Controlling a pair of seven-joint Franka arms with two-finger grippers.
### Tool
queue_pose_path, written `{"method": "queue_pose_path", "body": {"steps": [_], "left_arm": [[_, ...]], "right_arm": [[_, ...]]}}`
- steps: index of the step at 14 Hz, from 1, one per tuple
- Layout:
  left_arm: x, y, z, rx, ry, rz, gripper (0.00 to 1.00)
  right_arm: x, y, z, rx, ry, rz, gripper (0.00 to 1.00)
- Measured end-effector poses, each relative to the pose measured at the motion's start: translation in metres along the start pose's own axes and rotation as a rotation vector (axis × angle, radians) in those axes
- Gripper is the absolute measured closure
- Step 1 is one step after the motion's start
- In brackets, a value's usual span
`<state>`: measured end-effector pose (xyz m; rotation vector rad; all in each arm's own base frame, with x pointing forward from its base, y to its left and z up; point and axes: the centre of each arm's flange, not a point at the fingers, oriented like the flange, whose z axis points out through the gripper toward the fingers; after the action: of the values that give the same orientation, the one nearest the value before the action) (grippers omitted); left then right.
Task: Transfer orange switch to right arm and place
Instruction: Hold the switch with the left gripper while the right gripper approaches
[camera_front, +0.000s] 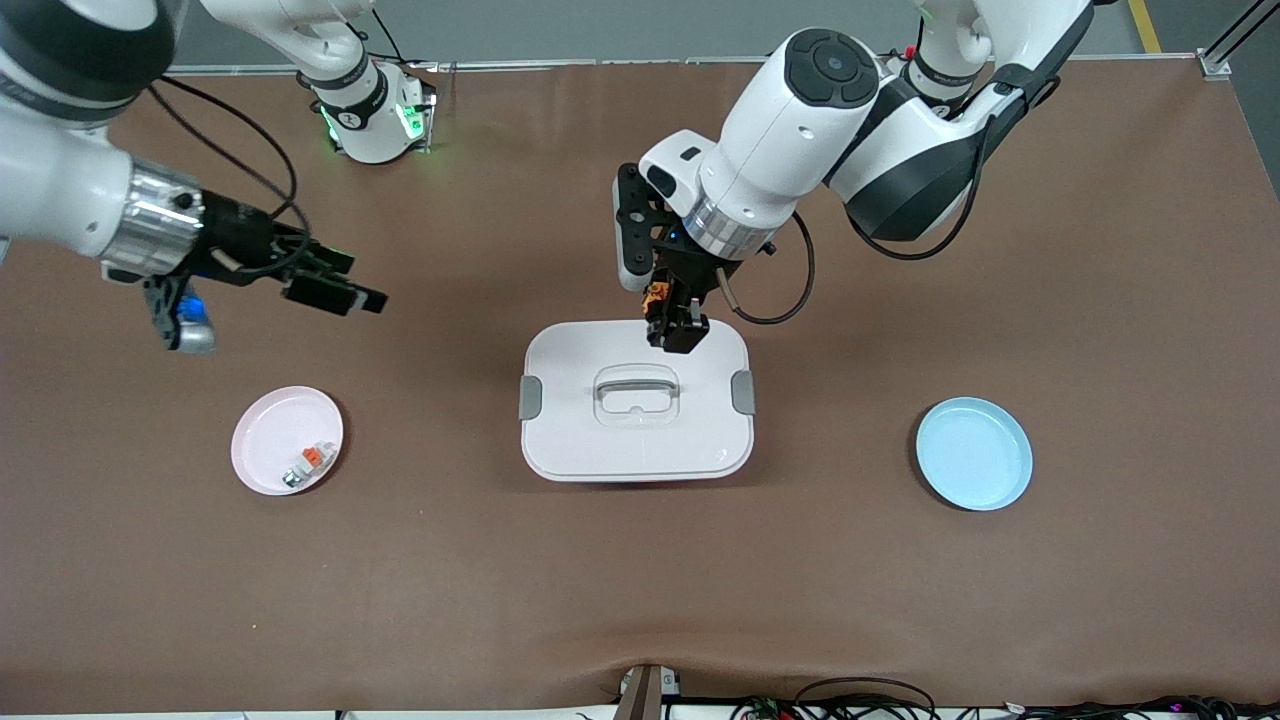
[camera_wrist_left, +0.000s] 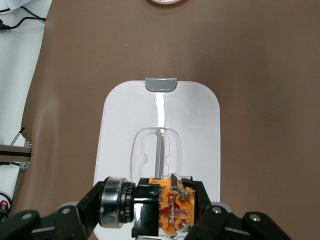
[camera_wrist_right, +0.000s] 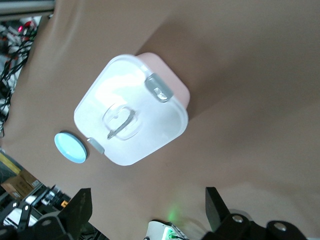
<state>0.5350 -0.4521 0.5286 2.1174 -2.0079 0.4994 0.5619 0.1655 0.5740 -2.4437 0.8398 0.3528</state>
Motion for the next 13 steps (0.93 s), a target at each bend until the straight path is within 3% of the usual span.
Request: {"method": "queue_pose_path", "body": {"steps": [4,13], "left_arm": [[-0.001,0.000,0.001,-0.003,0.000,-0.001,0.26],[-0.001,-0.002,0.001,-0.001,0.001,-0.003,0.26]], "right_arm": [[-0.012,-0.012,0.005,0.012,0.012,-0.295,0.00],[-0.042,-0.063,0.023,0.138,0.169,-0.530,0.00]]}}
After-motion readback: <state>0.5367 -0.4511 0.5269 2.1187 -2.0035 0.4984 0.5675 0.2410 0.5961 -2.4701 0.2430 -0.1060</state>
